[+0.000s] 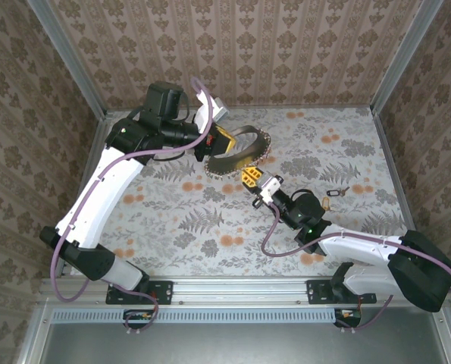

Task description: Put the keys on the keyring

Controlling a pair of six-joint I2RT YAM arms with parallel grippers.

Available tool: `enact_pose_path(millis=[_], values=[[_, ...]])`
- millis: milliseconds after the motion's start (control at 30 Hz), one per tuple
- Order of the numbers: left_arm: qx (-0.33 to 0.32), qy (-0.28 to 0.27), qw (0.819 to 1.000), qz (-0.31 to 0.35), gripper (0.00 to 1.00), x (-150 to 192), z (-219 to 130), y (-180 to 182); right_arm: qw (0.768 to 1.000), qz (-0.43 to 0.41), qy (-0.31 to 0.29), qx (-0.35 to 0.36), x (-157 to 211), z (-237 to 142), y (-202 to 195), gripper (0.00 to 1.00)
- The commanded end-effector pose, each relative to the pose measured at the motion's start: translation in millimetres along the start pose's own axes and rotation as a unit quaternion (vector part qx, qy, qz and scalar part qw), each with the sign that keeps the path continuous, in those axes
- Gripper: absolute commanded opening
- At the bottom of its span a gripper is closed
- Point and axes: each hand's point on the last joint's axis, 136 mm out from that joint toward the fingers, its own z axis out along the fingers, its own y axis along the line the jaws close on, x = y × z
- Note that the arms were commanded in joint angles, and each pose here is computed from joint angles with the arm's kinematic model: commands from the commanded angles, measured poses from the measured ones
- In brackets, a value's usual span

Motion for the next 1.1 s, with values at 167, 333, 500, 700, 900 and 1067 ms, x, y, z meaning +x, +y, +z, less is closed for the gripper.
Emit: enact_pose_path(millis=[167, 333, 500, 700, 900, 1067], values=[[0.003, -0.022, 1.0, 0.011, 0.0, -9.8, -8.0, -10.3, 0.999, 0.01, -0.037, 0.012, -25.4, 10.5, -6.9, 0.13], [-0.001, -0.023, 1.0, 0.012, 0.0, -9.2, -9.1, -9.9, 0.999, 0.007, -0.03, 0.014, -20.8, 11.4, -6.2, 0.11], [-0.019, -0.03, 0.999, 0.009, 0.0, -10.7, -10.5, -4.6, 1.0, -0.001, -0.008, 0.017, -10.5, 10.5, -5.8, 0.02], [-0.091, -0.039, 0.994, -0.041, 0.0, -4.4, -11.2, 27.8, 1.0, 0.013, 0.004, 0.016, -8.1, 8.3, -6.1, 0.0], [-0.077, -0.082, 0.985, -0.129, 0.01, 6.4, -12.9, 47.6, 0.998, 0.06, 0.016, 0.004, -11.4, 6.5, -11.7, 0.0], [-0.034, -0.08, 0.977, -0.196, 0.07, 24.7, 0.6, 49.9, 0.994, 0.095, 0.035, -0.041, -10.2, 8.6, -8.7, 0.0]])
